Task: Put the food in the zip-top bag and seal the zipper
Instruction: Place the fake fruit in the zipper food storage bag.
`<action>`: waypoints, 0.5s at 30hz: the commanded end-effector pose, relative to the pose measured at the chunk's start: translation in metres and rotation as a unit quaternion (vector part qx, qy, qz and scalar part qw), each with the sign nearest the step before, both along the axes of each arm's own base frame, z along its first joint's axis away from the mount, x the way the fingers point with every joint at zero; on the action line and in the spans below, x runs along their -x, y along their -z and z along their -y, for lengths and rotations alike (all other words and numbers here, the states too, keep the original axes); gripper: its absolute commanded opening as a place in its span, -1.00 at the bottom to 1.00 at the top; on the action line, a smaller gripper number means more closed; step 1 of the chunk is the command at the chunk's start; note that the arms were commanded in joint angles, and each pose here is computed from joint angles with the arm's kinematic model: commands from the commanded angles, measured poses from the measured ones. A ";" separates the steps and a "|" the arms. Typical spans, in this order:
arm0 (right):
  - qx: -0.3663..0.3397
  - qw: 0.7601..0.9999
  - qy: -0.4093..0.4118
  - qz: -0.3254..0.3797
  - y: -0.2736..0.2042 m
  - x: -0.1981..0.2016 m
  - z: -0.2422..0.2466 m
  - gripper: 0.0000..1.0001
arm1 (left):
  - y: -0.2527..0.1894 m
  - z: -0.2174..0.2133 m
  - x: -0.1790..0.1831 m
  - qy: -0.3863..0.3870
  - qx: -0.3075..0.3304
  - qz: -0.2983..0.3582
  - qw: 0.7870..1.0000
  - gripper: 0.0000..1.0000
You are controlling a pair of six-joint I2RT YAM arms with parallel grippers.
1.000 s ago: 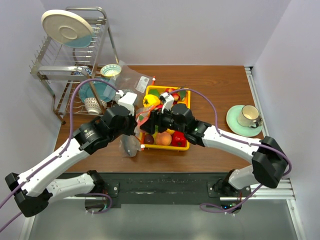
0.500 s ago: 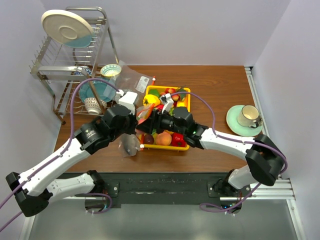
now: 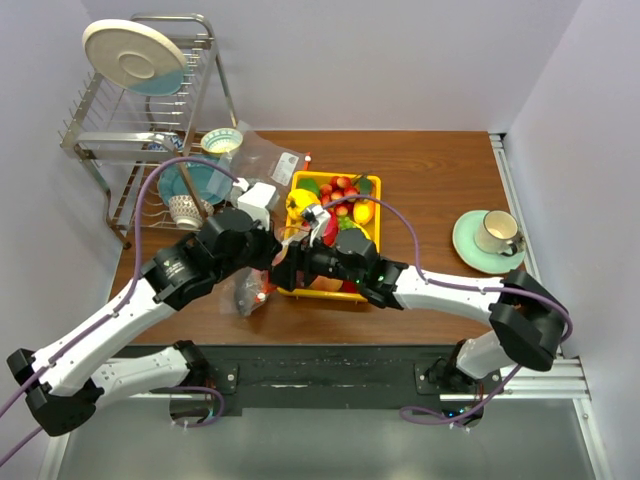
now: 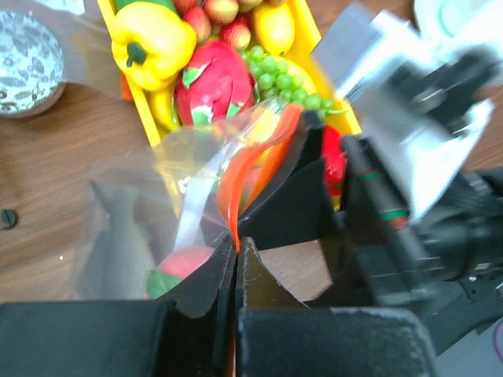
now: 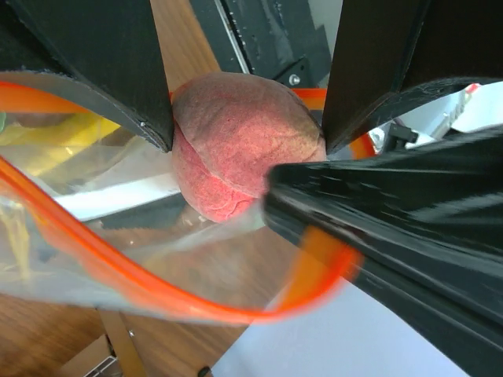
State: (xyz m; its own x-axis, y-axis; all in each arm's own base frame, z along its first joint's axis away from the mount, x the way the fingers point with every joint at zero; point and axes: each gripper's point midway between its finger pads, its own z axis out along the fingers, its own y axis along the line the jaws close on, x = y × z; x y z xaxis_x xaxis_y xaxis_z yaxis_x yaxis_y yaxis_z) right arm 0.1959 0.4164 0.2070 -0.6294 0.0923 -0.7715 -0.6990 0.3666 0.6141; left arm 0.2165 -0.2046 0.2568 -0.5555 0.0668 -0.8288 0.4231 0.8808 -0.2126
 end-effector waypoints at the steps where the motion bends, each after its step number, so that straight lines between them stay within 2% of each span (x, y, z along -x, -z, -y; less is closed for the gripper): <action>1: -0.009 0.999 0.022 0.044 -0.011 -0.014 -0.005 0.20 | -0.050 0.013 -0.002 0.012 0.066 0.038 0.997 -1.00; 5: 0.017 0.996 0.072 0.041 0.002 -0.028 0.007 0.29 | -0.049 0.010 -0.002 0.004 0.062 0.033 0.998 -1.00; 11: 0.015 0.993 0.111 0.040 -0.016 -0.038 0.015 0.39 | -0.038 0.012 -0.003 -0.002 0.056 0.019 0.998 -1.00; 15: 0.007 0.984 0.175 0.035 -0.025 -0.056 0.026 0.36 | -0.034 0.017 -0.004 -0.004 0.070 0.008 0.998 -1.00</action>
